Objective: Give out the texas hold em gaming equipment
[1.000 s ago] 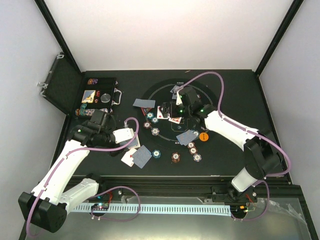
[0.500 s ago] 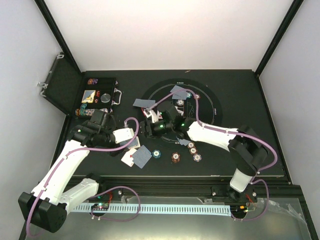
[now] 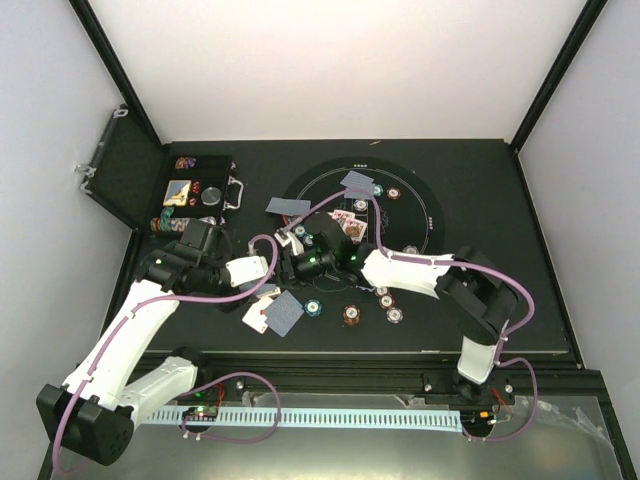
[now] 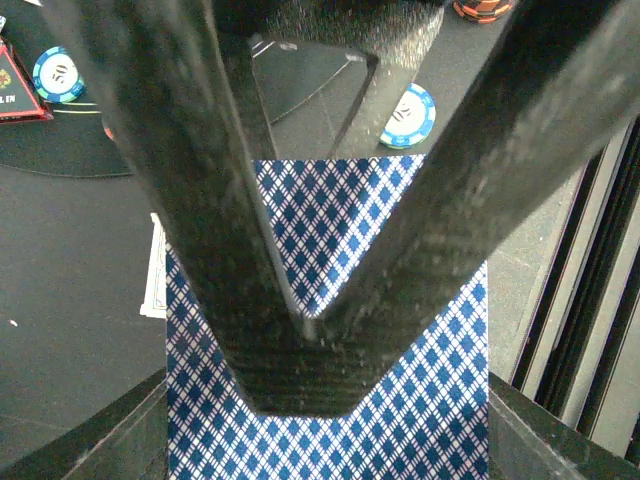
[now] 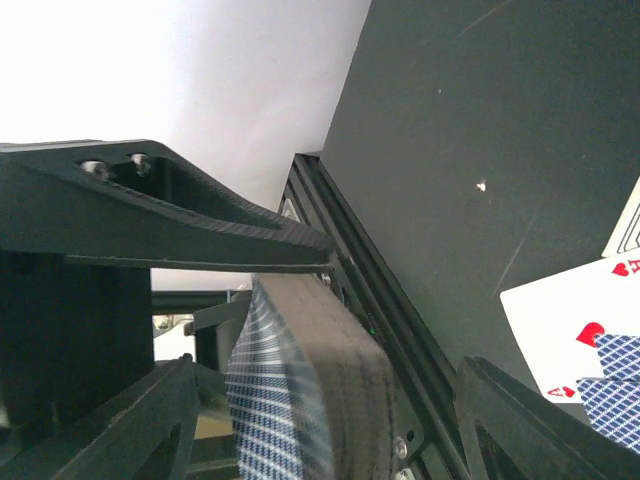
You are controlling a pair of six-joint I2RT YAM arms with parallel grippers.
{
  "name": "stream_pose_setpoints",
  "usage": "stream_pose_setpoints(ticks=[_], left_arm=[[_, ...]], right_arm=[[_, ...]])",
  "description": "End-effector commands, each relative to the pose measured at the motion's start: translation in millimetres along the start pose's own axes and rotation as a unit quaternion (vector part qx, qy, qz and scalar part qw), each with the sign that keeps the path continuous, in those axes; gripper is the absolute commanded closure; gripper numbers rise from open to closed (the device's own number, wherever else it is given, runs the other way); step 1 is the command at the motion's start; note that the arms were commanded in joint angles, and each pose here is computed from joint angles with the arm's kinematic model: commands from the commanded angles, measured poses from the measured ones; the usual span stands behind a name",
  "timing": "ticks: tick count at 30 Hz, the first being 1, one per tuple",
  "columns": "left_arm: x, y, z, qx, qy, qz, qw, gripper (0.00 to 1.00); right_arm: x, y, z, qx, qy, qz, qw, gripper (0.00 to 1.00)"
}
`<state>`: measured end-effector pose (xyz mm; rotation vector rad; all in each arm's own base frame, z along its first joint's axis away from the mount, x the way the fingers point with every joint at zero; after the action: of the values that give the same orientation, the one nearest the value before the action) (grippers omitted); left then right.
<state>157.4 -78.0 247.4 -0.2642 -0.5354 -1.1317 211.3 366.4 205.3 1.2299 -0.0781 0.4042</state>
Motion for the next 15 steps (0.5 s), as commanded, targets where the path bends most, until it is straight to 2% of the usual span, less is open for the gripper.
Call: stream_pose_setpoints(ticks=[1,9,15], left_arm=[[9,0,13,0.01,-0.027,-0.004,1.0,0.97],[10,1,15,0.011,-0.027,-0.006,1.0,0.97],[10,1,14,0.011,-0.027,-0.007,1.0,0.97]], right_arm=[[-1,-2,-12,0.023,0.014,-0.01,1.0,0.28],[1,-16,-21,0.024,0.014,-0.04,0.999,0.36],[2,-34,-7,0.013,-0.002,-0.062,0.998,0.41]])
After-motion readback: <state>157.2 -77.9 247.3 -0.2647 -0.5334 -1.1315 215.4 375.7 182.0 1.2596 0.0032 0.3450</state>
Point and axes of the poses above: each gripper's point midway between its finger pads, its own z axis back along the fingers, its own y axis along the line the jaws close on, x = y × z, the point moved 10 cm from there along z, back along the fingers, and after that the axes turned 2 degrees about z, right-handed, at the moved point
